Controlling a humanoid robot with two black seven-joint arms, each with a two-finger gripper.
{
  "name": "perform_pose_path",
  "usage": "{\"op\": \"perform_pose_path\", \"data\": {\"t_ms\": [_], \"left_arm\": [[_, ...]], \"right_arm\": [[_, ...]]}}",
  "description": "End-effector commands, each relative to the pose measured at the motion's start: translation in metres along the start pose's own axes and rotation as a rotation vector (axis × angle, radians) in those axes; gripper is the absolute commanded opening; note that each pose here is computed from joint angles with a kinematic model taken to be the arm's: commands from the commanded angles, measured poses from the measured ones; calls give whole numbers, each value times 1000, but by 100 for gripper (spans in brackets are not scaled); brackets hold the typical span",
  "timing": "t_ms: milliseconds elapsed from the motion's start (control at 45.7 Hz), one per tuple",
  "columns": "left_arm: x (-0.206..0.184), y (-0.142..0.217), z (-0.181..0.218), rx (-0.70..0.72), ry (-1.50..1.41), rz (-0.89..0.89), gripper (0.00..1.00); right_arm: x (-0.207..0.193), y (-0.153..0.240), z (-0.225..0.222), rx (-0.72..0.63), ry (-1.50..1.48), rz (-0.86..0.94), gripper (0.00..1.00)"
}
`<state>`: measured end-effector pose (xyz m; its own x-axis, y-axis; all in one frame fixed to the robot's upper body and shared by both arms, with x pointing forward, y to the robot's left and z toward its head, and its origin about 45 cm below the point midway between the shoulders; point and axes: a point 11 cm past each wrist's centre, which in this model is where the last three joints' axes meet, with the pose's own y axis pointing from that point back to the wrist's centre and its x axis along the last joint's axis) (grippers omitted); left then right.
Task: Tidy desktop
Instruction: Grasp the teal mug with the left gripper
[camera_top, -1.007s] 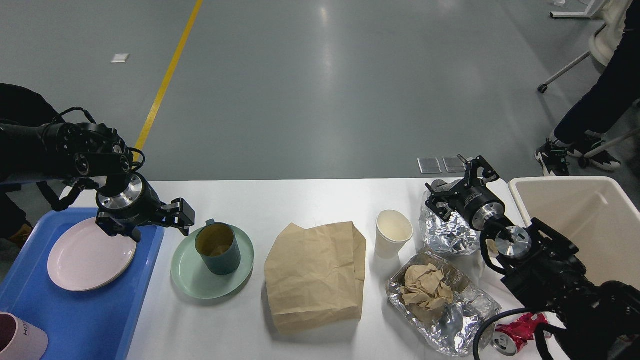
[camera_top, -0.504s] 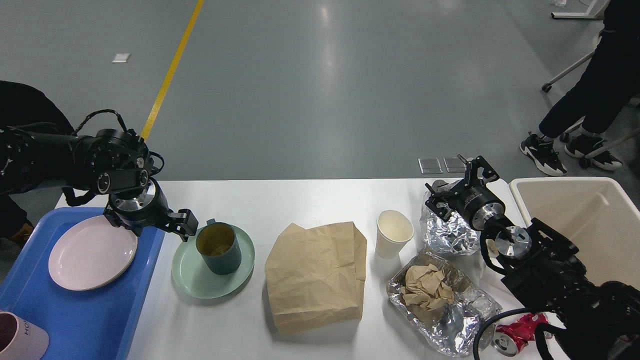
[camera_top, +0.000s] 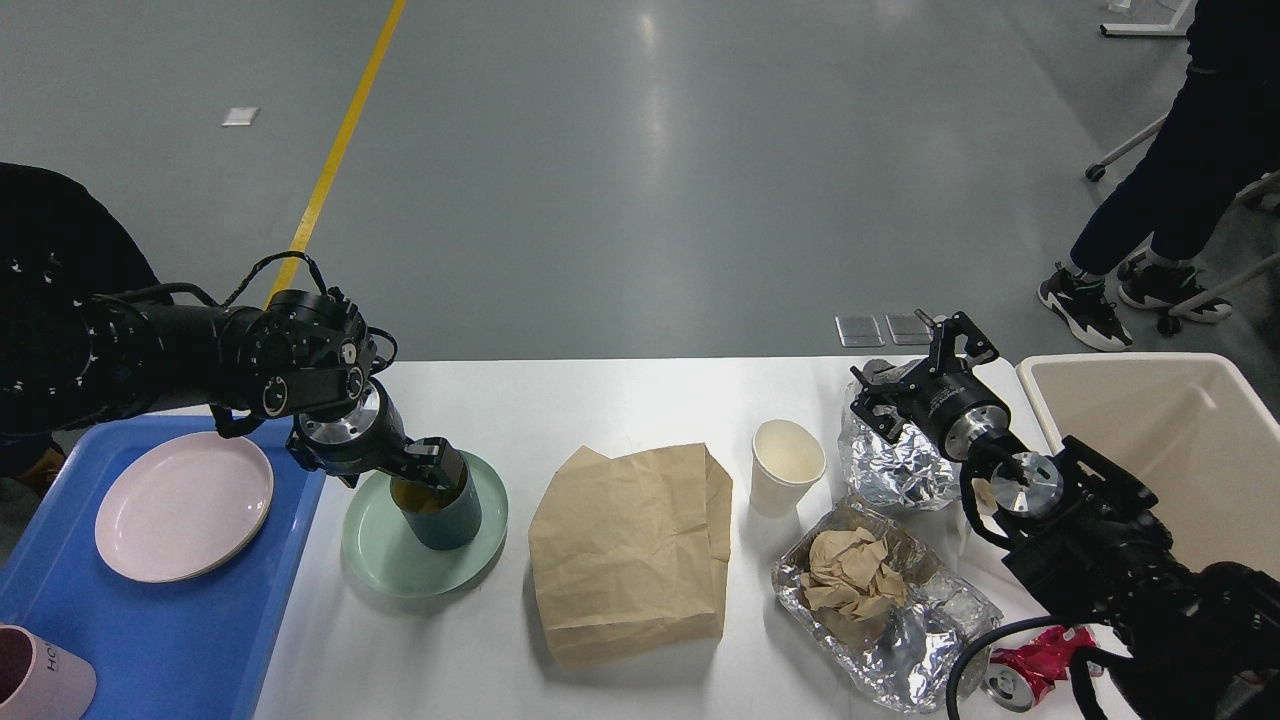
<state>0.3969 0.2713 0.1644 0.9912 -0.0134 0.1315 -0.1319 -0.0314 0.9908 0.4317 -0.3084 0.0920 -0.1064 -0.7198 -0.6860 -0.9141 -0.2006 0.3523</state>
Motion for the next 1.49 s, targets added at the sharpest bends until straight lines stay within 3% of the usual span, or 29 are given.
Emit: {"op": "perform_pose_path", "data": {"t_ms": [0, 1029, 1467], "left_arm": [[-3, -5, -2, -3, 8, -9, 96], [-2, -26, -36, 38, 87, 26, 96], [-6, -39, -30, -16, 139, 30, 96]], "right_arm": [[0, 0, 0, 0, 0, 0, 100], [0, 0, 0, 0, 0, 0, 100], [0, 0, 0, 0, 0, 0, 100]]}}
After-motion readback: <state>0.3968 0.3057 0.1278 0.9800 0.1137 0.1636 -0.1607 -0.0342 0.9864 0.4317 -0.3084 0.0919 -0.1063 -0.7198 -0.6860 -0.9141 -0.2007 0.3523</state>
